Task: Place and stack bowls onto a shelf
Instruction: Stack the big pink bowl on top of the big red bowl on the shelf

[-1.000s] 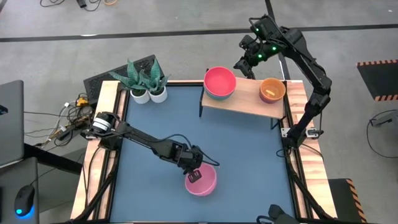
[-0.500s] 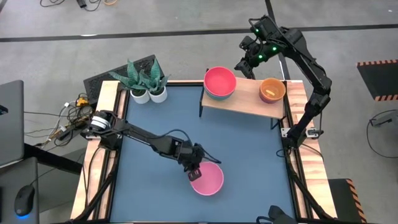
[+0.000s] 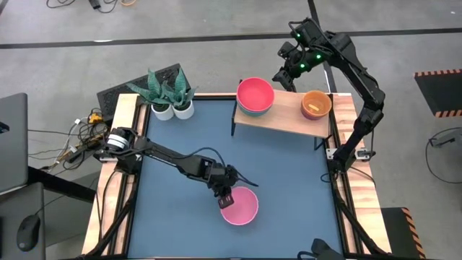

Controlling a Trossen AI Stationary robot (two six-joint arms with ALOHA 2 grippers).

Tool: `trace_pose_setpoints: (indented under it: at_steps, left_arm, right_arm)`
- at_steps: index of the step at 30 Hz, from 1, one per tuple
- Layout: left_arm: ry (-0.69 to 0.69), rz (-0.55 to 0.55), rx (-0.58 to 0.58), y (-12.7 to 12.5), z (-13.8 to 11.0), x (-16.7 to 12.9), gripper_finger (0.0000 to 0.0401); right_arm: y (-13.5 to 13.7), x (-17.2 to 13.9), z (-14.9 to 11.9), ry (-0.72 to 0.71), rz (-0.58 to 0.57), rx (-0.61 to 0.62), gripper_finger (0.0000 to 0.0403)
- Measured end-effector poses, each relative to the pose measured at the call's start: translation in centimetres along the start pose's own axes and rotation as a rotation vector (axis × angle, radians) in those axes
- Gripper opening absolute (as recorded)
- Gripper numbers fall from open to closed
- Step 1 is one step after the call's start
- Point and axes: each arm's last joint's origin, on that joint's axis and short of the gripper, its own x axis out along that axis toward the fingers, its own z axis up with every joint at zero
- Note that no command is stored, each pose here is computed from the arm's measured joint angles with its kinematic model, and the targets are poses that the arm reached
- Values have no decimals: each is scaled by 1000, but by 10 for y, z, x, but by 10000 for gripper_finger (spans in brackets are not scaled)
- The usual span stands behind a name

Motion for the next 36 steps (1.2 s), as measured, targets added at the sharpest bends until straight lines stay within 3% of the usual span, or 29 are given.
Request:
trace_pose_setpoints:
  at_steps: [4, 12, 15, 20, 26, 31, 36]
  left_arm:
    - [-6, 9, -14, 2, 1, 0, 6]
    - [-78, 73, -70, 10, 11, -13, 2]
    - [-120, 150, -85, 15, 14, -29, 1]
    - [-263, 315, -116, 23, 20, -77, 1]
    - [-602, 541, -190, 28, 22, -158, 0]
    - [-903, 755, -225, 31, 18, -216, 0]
    - [-1097, 974, -247, 29, 18, -255, 0]
  right_arm:
    - [0, 0, 0, 0, 0, 0, 107]
    - [0, 0, 0, 5, 2, 2, 107]
    - [1, -1, -1, 2, 15, 7, 107]
    - [11, -14, -4, -35, 32, -16, 107]
    - [30, -32, -4, -132, 58, -18, 107]
    - [57, -45, 1, -271, 71, -58, 107]
    - [93, -43, 10, -415, 1, -169, 107]
